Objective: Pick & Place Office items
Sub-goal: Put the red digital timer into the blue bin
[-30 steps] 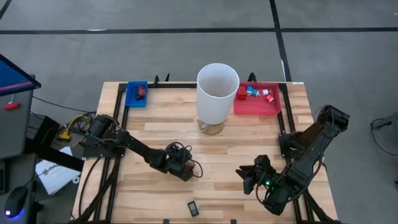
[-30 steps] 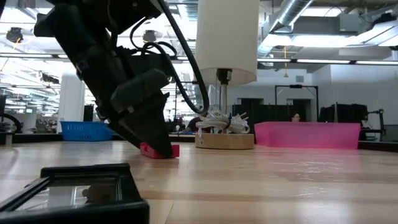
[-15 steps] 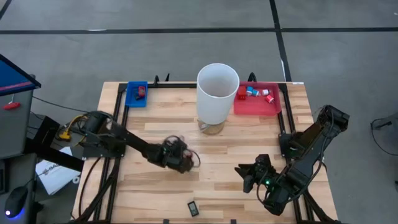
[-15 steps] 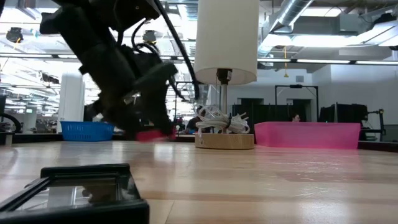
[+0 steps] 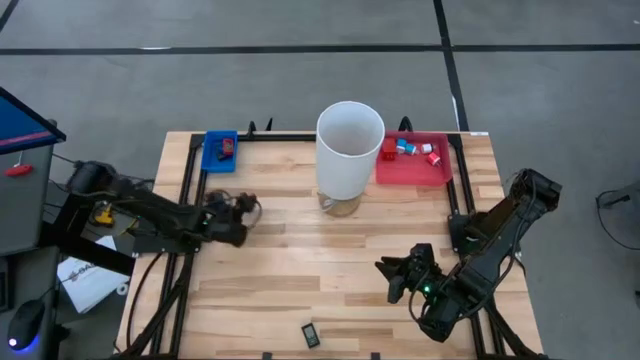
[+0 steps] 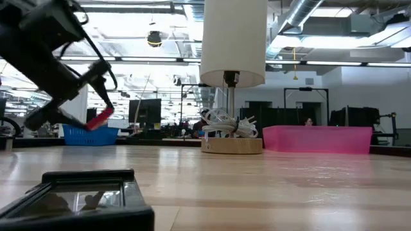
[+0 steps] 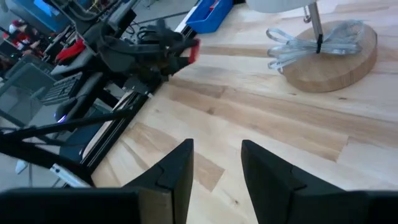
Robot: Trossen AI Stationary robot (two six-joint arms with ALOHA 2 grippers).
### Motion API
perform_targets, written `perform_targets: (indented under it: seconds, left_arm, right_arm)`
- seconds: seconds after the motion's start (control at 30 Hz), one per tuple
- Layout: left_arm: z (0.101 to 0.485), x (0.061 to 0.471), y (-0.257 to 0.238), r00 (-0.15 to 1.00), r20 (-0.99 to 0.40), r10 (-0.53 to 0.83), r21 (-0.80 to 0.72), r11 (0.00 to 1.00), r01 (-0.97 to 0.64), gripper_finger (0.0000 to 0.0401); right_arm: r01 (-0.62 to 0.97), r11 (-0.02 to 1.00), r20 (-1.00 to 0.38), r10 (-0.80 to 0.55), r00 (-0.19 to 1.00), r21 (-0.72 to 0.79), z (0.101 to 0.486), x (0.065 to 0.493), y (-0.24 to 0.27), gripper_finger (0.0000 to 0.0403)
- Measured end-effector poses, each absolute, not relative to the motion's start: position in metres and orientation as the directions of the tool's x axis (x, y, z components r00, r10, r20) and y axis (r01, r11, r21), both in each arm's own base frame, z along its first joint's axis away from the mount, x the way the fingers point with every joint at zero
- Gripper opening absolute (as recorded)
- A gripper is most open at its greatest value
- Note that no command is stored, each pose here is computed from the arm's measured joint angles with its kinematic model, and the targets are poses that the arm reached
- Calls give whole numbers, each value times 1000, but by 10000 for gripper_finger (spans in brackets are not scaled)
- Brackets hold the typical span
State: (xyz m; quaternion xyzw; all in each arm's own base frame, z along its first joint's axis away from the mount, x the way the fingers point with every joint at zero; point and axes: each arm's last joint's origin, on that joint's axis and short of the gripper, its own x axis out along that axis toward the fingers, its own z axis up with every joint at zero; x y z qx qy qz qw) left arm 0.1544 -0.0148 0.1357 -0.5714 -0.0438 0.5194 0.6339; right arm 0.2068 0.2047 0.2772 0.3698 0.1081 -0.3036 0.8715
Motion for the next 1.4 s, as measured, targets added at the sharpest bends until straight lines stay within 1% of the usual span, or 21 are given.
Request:
perform_targets:
  seconds: [0.1,0.13,0.2,0.27,0.37,0.43,0.53,0.67,0.73,0.83,1.0,1.1,1.17,1.33,1.4]
  left_arm:
    - [143,144,-2,466,-407,786,-884,-211,-417,288]
    - [147,142,3,446,-357,820,-913,-205,-354,295]
    - [153,135,12,380,-287,880,-946,-196,-260,308]
    - [158,130,23,293,-240,925,-963,-190,-189,309]
    - [165,124,39,170,-205,964,-977,-190,-101,293]
    - [170,122,50,99,-185,978,-981,-178,-71,283]
    - [179,121,66,28,-158,987,-984,-154,-94,284]
    - [192,118,88,10,-122,993,-971,-117,-210,315]
    - [196,113,99,-7,-109,994,-970,-108,-217,326]
    - [194,101,113,-38,-136,990,-967,-141,-213,324]
    - [183,88,131,27,-244,969,-949,-233,-211,296]
    - [178,86,136,33,-281,959,-939,-267,-217,289]
    - [176,86,137,35,-294,955,-938,-281,-205,296]
    - [172,87,138,48,-324,945,-931,-310,-191,327]
    - [171,87,138,47,-331,943,-932,-319,-170,332]
  right_arm:
    - [620,531,-413,-465,783,578,277,211,201,128]
    - [623,527,-413,-469,781,578,277,212,199,128]
    - [630,517,-413,-480,774,579,277,215,196,128]
    - [635,508,-412,-489,769,581,277,217,194,128]
    - [642,489,-411,-503,761,590,277,222,190,128]
    - [648,472,-412,-512,754,598,277,224,187,128]
    - [655,452,-413,-525,744,606,277,228,183,128]
    - [663,422,-416,-540,732,618,277,233,177,128]
    - [665,409,-416,-547,727,624,278,235,175,128]
    - [667,397,-414,-554,722,631,278,238,172,128]
    - [662,377,-411,-560,720,648,279,242,169,128]
    - [660,368,-409,-563,718,655,279,243,168,128]
    - [657,364,-407,-561,720,660,279,244,168,128]
    - [647,351,-403,-559,724,676,280,246,167,128]
    - [645,349,-402,-558,726,680,280,246,168,128]
